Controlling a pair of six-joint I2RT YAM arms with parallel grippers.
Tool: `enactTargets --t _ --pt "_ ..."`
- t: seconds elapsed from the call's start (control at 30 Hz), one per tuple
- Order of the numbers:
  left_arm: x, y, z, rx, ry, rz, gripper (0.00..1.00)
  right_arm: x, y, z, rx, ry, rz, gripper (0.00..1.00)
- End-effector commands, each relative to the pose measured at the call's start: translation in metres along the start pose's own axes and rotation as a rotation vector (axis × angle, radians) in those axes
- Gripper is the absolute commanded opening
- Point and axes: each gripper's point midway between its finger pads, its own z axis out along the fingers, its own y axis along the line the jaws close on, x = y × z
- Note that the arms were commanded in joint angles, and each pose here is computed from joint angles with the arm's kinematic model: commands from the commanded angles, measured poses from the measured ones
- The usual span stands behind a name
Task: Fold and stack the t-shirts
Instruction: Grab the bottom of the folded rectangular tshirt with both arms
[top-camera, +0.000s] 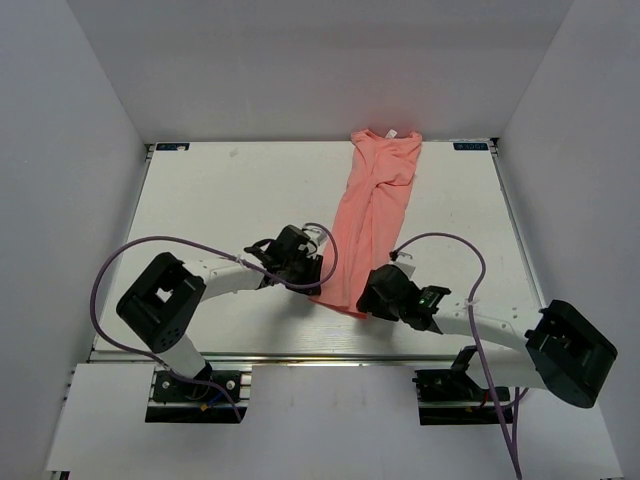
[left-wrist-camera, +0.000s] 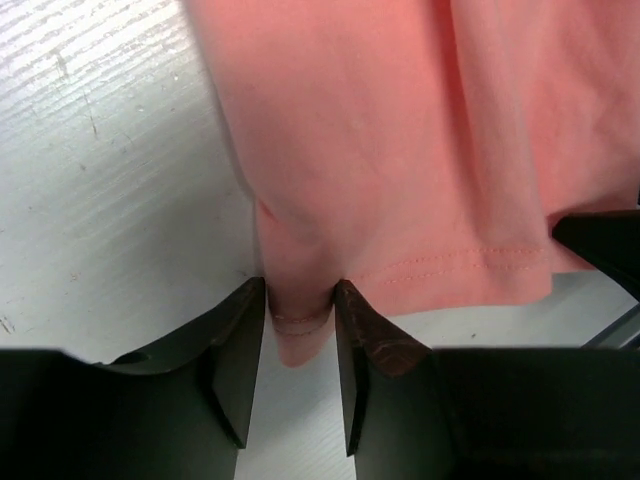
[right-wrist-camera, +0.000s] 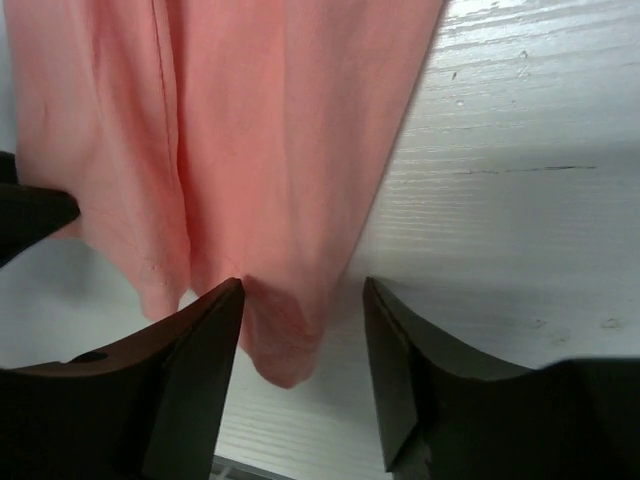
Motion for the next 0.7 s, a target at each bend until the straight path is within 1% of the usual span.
enactTargets --t 0.0,0.03,0.1,0.13,0.17,0.2,0.23,0.3,0.33,0.37,0.43,0.47,0.53,0.57,0.6,0.67 --pt "-0.005 -0.006 0.0 0.003 -0.002 0.024 0.44 0.008 0.004 0.005 -0.025 0.035 0.056 0.56" --pt "-0.004 -0.008 0.0 0.014 0.003 0.024 0.4 0.009 0.002 0.005 -0.028 0.041 0.063 0.52" --pt "0.004 -0.013 0.001 0.056 0.017 0.024 0.31 0.013 -0.005 0.004 -0.021 0.045 0.078 0.38" --pt "0.008 -0.018 0.002 0.075 0.022 0.032 0.16 0.017 -0.01 0.004 -0.019 0.053 0.083 0.32" --pt "0.01 -0.019 0.0 0.084 0.025 0.032 0.05 0.015 -0.007 0.001 -0.035 0.049 0.094 0.16" --pt "0.01 -0.019 0.0 0.084 0.026 0.022 0.0 0.015 -0.007 -0.002 -0.051 0.047 0.108 0.06" --pt "0.018 -0.016 0.001 0.077 0.043 0.017 0.0 0.026 -0.019 -0.002 -0.029 0.073 0.106 0.0" --pt "0.02 -0.01 -0.006 0.057 0.03 -0.004 0.0 0.026 -0.021 -0.008 -0.046 0.071 0.137 0.0" --pt "0.025 -0.006 -0.007 0.04 0.031 -0.018 0.0 0.041 -0.042 -0.007 0.003 0.101 0.129 0.0" --pt "0.021 -0.003 -0.012 0.013 0.012 -0.016 0.0 0.042 -0.046 -0.008 0.005 0.101 0.133 0.0" --pt "0.028 0.001 -0.015 -0.003 0.019 -0.018 0.0 0.043 -0.049 -0.013 -0.013 0.094 0.129 0.0" --pt "0.028 0.0 -0.016 0.005 0.022 -0.028 0.0 0.044 -0.048 -0.015 -0.026 0.096 0.125 0.0" --pt "0.042 -0.007 -0.017 0.045 0.053 -0.033 0.0 0.047 -0.042 -0.018 -0.069 0.118 0.072 0.0" --pt "0.046 -0.016 -0.019 0.099 0.066 -0.042 0.0 0.05 -0.037 -0.019 -0.095 0.138 0.056 0.0" --pt "0.056 -0.02 -0.019 0.119 0.088 -0.047 0.0 0.05 -0.031 -0.02 -0.121 0.148 0.024 0.0" --pt "0.056 -0.028 -0.024 0.146 0.088 -0.036 0.0 0.057 -0.026 -0.023 -0.147 0.191 -0.004 0.0"
